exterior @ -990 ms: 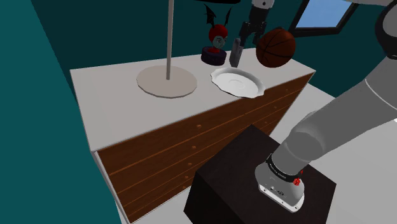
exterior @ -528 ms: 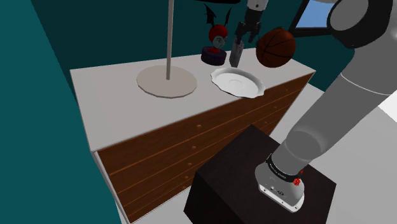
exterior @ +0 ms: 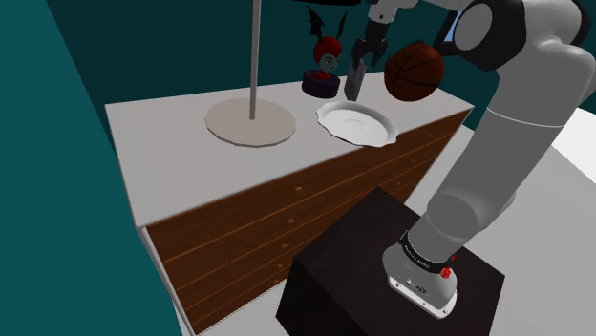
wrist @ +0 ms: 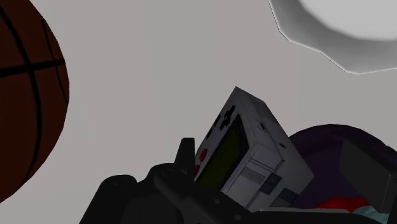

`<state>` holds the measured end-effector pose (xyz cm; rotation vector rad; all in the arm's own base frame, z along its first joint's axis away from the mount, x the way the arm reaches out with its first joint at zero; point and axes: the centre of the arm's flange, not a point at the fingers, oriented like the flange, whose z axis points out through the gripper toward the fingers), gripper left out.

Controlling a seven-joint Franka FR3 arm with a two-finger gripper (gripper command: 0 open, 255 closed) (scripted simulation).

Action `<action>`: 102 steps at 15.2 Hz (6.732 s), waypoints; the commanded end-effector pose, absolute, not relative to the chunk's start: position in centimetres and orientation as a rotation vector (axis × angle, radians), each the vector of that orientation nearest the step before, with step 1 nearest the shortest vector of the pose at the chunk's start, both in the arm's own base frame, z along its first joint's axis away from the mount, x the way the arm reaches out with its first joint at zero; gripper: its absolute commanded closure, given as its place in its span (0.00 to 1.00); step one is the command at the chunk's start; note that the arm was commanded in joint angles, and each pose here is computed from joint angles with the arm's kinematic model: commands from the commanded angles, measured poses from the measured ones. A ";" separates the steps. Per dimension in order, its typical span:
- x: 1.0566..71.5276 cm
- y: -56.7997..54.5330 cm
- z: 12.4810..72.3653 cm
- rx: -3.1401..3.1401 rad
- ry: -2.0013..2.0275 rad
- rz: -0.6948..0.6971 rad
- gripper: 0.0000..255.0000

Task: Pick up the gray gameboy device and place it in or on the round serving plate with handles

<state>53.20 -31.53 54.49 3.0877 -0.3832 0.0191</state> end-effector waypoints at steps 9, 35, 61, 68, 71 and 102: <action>53.3 -31.8 52.1 3.088 -0.384 0.020 0.00; 53.3 -31.8 59.5 3.088 -0.384 0.020 1.00; 35.9 -11.2 65.1 3.088 -0.384 0.020 1.00; 35.9 -11.2 61.4 3.088 -0.384 0.020 1.00; 35.9 -11.2 59.8 3.088 -0.384 0.020 1.00; 35.9 -11.0 59.5 3.088 -0.384 0.020 0.00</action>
